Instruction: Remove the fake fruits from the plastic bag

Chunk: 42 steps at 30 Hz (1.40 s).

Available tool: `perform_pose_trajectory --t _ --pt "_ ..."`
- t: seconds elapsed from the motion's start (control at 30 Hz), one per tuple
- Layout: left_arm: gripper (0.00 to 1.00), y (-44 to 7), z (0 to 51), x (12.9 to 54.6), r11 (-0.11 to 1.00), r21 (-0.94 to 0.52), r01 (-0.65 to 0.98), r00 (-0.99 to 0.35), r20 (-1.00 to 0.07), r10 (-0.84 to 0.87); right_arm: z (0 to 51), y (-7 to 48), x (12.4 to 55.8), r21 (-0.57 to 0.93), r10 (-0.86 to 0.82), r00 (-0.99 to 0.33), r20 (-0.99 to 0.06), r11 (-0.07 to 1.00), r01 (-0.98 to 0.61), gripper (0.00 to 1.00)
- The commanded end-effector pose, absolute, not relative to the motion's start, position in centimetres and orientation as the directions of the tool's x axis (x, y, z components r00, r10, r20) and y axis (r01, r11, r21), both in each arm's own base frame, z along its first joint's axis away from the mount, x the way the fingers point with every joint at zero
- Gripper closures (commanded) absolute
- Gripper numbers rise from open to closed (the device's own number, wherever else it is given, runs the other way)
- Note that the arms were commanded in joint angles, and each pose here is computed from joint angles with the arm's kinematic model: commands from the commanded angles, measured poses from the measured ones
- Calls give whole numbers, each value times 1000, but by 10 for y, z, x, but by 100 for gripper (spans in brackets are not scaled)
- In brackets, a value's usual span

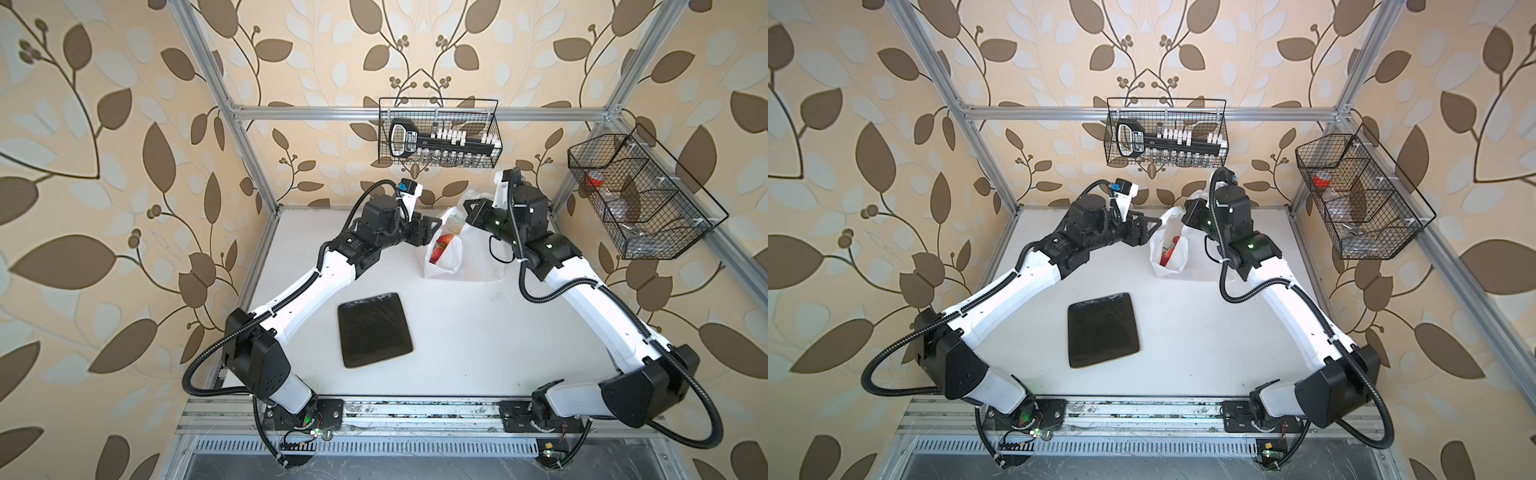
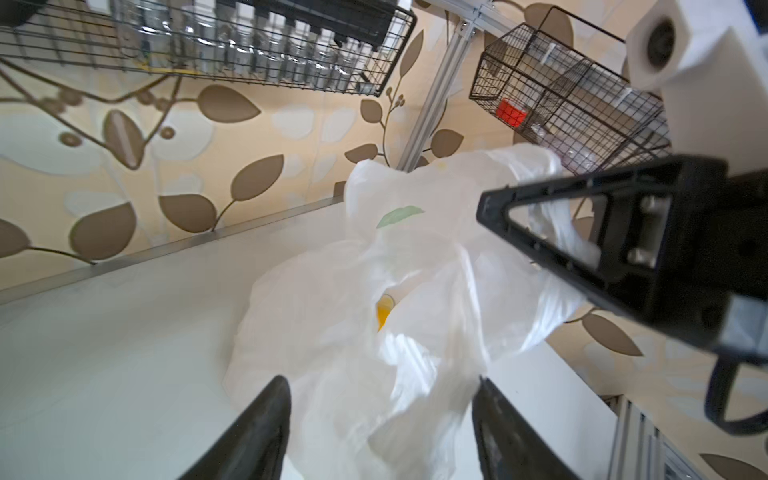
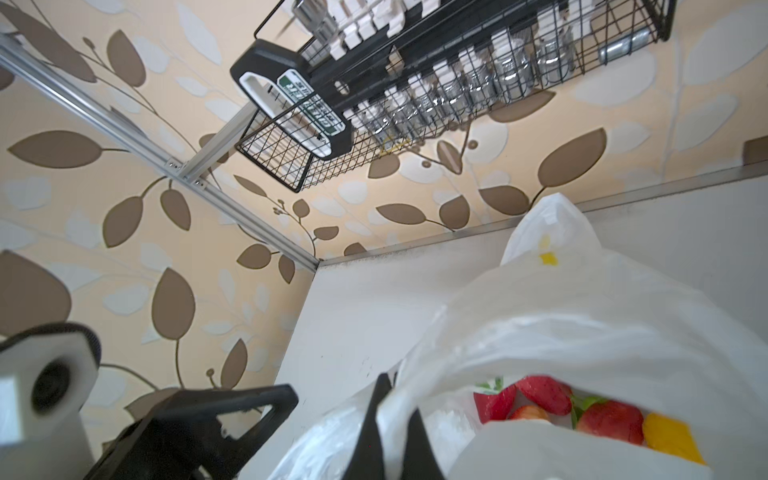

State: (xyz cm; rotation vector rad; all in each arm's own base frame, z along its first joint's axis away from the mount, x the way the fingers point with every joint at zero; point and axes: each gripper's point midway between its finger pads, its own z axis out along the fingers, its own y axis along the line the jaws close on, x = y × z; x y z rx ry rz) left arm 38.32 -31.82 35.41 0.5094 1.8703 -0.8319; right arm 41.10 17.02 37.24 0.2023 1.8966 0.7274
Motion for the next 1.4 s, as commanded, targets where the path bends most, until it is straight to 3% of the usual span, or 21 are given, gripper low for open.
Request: perform_pose_trajectory --t 0.0,0.17,0.3,0.53,0.67,0.8,1.07,1.37 --pt "24 -332 345 368 621 -246 744 -419 -896 147 374 174 391 574 436 -449 -780 784 -237 100" --pt "21 -351 336 371 587 -200 785 -410 -877 249 366 162 375 566 440 -441 -782 797 -209 100" --pt "28 -358 323 382 615 -148 775 -416 -852 318 357 153 364 557 437 -446 -781 811 -180 100" --pt "73 -346 307 382 652 -81 754 -423 -819 387 332 126 338 519 432 -452 -781 851 -84 100" --pt "100 -332 308 385 705 -62 707 -425 -833 353 287 101 316 431 382 -474 -794 902 6 100" --pt "100 -319 320 397 764 -137 631 -444 -871 211 265 74 306 352 352 -420 -836 933 82 100" --pt "100 -285 355 460 762 -479 436 -517 -826 -224 369 102 383 290 277 -150 -949 954 -74 100" --pt "100 -263 402 518 735 -550 395 -396 -824 -404 461 109 463 127 148 110 -983 975 -182 100"
